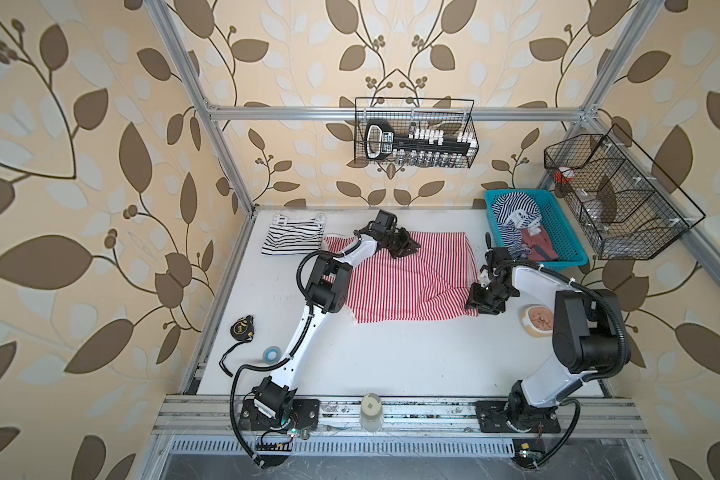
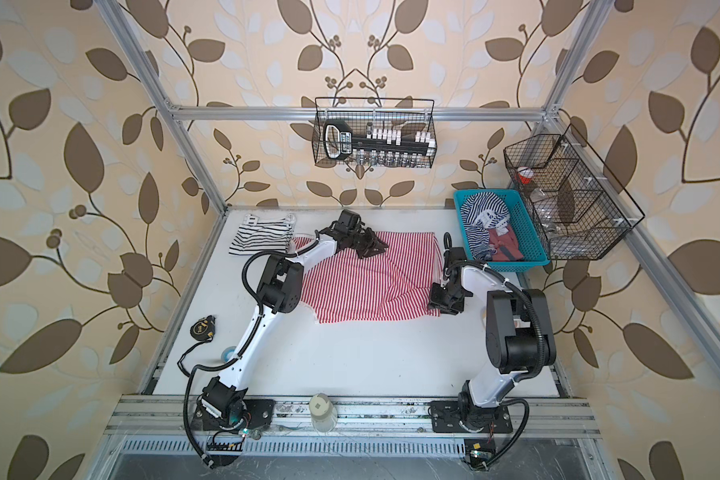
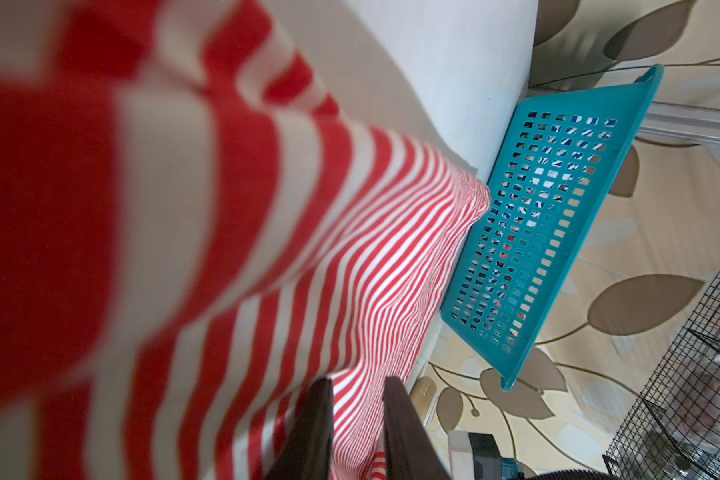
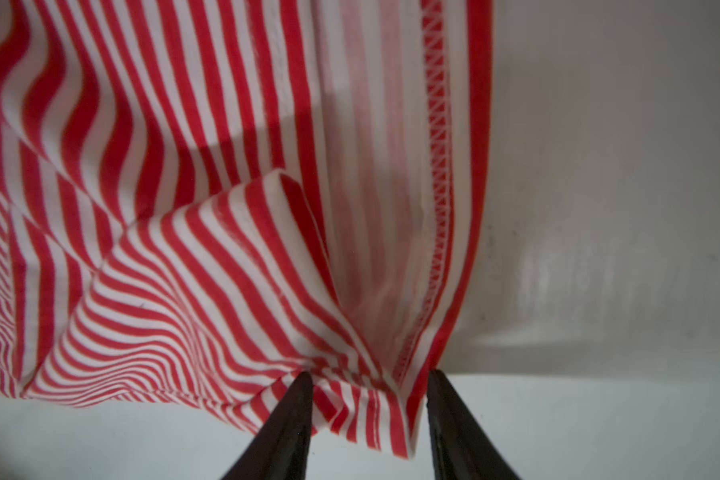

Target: Fold and stack the tank tops

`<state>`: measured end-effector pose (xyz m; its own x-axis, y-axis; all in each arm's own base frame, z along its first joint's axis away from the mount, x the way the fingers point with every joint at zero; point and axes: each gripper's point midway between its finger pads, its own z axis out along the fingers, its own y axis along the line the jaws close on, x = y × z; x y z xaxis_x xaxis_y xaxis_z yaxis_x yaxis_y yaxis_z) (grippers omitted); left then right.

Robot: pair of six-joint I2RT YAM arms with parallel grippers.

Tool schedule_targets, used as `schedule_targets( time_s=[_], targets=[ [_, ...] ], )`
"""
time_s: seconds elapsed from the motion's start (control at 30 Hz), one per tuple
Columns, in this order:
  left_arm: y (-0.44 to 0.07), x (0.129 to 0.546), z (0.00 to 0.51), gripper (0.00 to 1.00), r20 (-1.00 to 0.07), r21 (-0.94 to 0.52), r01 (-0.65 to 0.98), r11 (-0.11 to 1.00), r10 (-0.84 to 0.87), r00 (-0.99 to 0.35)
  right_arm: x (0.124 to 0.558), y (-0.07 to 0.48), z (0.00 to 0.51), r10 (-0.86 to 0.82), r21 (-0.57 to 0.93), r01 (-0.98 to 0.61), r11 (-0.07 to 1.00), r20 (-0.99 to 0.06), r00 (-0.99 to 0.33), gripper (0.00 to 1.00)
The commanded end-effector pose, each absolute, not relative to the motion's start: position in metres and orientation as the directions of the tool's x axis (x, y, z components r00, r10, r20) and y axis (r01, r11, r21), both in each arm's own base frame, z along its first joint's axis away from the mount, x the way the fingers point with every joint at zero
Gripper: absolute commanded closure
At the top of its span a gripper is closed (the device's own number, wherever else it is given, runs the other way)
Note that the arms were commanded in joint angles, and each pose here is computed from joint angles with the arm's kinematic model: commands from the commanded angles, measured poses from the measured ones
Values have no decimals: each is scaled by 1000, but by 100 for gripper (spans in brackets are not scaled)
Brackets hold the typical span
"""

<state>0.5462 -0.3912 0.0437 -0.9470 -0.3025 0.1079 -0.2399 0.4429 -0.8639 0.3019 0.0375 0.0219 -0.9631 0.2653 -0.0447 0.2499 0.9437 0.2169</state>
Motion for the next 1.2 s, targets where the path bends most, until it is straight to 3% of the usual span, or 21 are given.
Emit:
schedule_targets(
  time_s=[0.0, 0.13, 0.33, 0.53, 0.67, 0.83, 1.0, 1.17],
  targets=[
    [-372, 543, 5, 76, 159, -807, -326, 493, -352, -923, 318, 42, 27, 244, 257, 217, 942, -77, -967, 59],
    [-370, 544, 4, 76, 160, -805, -331, 493, -356, -921, 316, 42, 26, 244, 256, 218, 942, -75, -967, 63],
    [-369, 544, 1, 76, 164, -801, -335, 496, -355, -920, 318, 37, 33, 247, 244, 217, 945, -101, -964, 56],
    [-368, 544, -3, 76, 167, -798, -339, 499, -358, -919, 324, 37, 36, 236, 251, 200, 947, -122, -964, 61],
    [-367, 544, -6, 76, 169, -795, -343, 500, -360, -917, 325, 37, 37, 238, 251, 200, 947, -129, -963, 68],
    [-363, 544, -11, 76, 176, -783, -359, 507, -374, -911, 319, 35, 38, 241, 244, 205, 948, -127, -962, 89],
    [-353, 541, -24, 77, 190, -729, -406, 551, -407, -893, 302, 30, 42, 250, 213, 222, 951, -117, -961, 99],
    [-347, 539, -32, 78, 200, -703, -434, 563, -429, -881, 274, 21, 43, 260, 145, 248, 958, -73, -963, 100]
  ],
)
